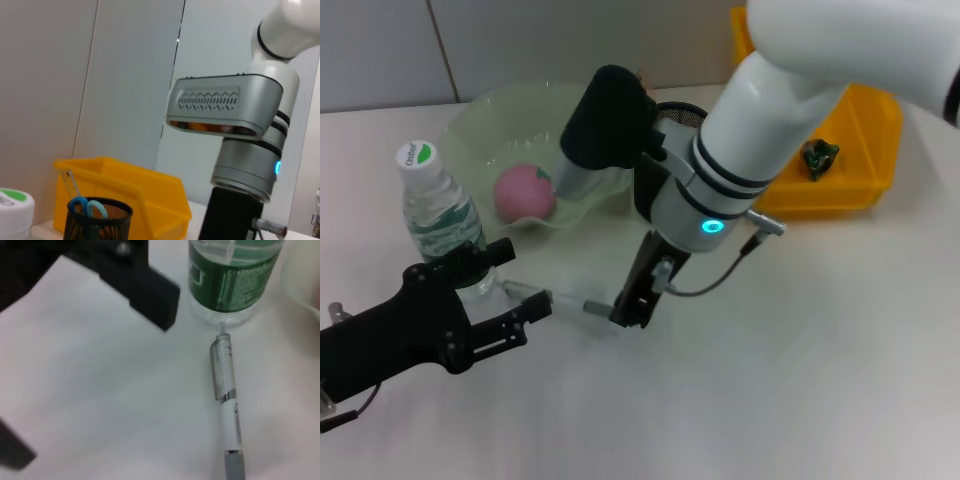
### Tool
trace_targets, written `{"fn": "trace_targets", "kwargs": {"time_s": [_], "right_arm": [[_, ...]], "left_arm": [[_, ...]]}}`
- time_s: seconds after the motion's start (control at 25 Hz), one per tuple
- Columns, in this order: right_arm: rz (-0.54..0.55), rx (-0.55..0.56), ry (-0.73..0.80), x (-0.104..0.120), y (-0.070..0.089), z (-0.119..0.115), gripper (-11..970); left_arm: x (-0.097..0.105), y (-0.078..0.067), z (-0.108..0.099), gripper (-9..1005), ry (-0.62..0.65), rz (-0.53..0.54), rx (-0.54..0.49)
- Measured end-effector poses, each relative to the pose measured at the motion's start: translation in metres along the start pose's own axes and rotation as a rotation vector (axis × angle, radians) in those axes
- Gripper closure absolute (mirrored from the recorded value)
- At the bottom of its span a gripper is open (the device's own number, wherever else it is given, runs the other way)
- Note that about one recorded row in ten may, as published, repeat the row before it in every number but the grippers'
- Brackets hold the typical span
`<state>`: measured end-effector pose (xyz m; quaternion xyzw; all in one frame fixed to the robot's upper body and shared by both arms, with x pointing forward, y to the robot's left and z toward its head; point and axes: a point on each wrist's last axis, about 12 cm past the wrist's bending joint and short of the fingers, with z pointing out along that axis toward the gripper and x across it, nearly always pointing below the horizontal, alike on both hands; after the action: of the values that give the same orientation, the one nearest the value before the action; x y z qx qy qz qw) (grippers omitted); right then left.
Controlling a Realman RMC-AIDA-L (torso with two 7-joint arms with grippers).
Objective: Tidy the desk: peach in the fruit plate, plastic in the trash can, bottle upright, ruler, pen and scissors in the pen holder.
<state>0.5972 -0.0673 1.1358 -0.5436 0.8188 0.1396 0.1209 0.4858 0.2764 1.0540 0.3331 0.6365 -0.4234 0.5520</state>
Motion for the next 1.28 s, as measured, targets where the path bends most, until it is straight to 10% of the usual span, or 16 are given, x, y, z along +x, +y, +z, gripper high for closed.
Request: {"fn": "trace_targets", "kwargs": {"time_s": [1.28], "right_arm": [[0.123,-0.051,-0.124,0.022,-0.024,-0.043,854]], "left_arm": [[-0.005,0.000,-0.003,182,-0.035,0.001,0.001]]}}
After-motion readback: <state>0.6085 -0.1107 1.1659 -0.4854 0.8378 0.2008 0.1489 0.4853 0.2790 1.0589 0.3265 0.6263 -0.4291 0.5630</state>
